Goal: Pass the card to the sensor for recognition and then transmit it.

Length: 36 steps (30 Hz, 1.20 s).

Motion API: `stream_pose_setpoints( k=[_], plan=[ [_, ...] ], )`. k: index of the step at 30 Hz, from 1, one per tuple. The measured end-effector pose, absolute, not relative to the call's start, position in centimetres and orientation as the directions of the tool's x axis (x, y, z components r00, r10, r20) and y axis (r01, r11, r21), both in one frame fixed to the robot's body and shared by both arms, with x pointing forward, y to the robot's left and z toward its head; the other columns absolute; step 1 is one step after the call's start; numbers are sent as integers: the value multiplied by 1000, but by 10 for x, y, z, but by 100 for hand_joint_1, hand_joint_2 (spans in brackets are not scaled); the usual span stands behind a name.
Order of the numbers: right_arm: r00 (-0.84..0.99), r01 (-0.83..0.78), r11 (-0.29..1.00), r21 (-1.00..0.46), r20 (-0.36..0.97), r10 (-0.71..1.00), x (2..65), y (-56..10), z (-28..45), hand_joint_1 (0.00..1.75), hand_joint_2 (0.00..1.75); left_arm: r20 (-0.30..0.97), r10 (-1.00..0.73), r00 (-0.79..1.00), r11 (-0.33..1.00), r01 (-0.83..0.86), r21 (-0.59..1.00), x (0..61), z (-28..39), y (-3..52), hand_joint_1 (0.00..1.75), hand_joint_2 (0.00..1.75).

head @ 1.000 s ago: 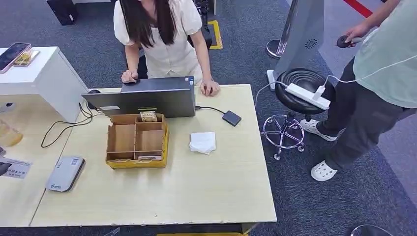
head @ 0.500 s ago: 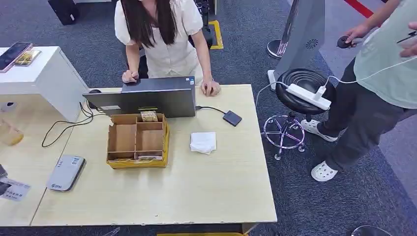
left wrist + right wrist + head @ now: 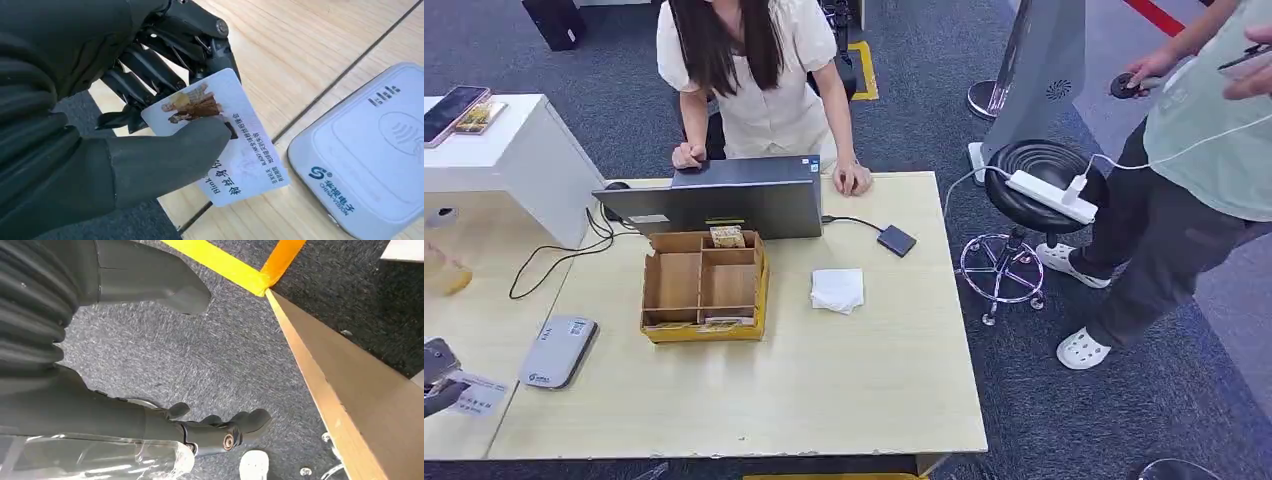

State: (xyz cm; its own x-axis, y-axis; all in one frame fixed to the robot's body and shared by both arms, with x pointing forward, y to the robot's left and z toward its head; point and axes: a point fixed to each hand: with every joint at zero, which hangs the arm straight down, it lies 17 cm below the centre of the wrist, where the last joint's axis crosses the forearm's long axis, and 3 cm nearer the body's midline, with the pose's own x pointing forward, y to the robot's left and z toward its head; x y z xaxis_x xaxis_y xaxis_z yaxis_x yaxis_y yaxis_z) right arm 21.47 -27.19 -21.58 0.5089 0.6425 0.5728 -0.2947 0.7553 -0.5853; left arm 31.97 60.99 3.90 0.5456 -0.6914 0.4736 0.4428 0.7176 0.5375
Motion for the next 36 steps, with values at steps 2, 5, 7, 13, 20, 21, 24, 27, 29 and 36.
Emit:
stream_pose_setpoints(
  k=[2,5,7,13,20,21,24,27,29,36],
  plan=[
    [510,-295,755,-586,572,642,215,-272,-216,0,175,487,-682,545,727,430,536,322,39,608,175,175],
    [510,-294,755,-586,572,642,215,-272,-216,0,175,503,-665,552,740,402,539,328,39,606,175,175],
    [510,-294,756,-585,572,642,215,-272,-216,0,175,513,-656,554,748,386,540,332,39,604,175,175],
    [510,-296,755,-585,572,643,216,-271,-216,0,175,573,-595,563,795,308,523,349,31,592,175,175],
    [508,-298,755,-584,573,644,216,-269,-216,0,175,609,-545,576,828,260,496,360,20,580,175,175],
    [509,-298,755,-584,572,643,216,-268,-216,0,175,612,-540,578,832,257,491,361,18,578,175,175],
    [509,-299,755,-584,571,644,216,-268,-216,0,175,620,-529,580,840,254,479,363,14,573,175,175],
    [508,-300,754,-584,572,645,216,-268,-216,0,175,629,-514,583,850,252,462,363,10,568,175,175],
    [509,-302,753,-584,569,646,216,-268,-216,0,175,634,-501,589,859,251,447,362,8,566,175,175],
    [509,-303,752,-585,568,647,215,-268,-216,0,175,640,-493,590,865,248,437,363,5,561,175,175]
  ],
)
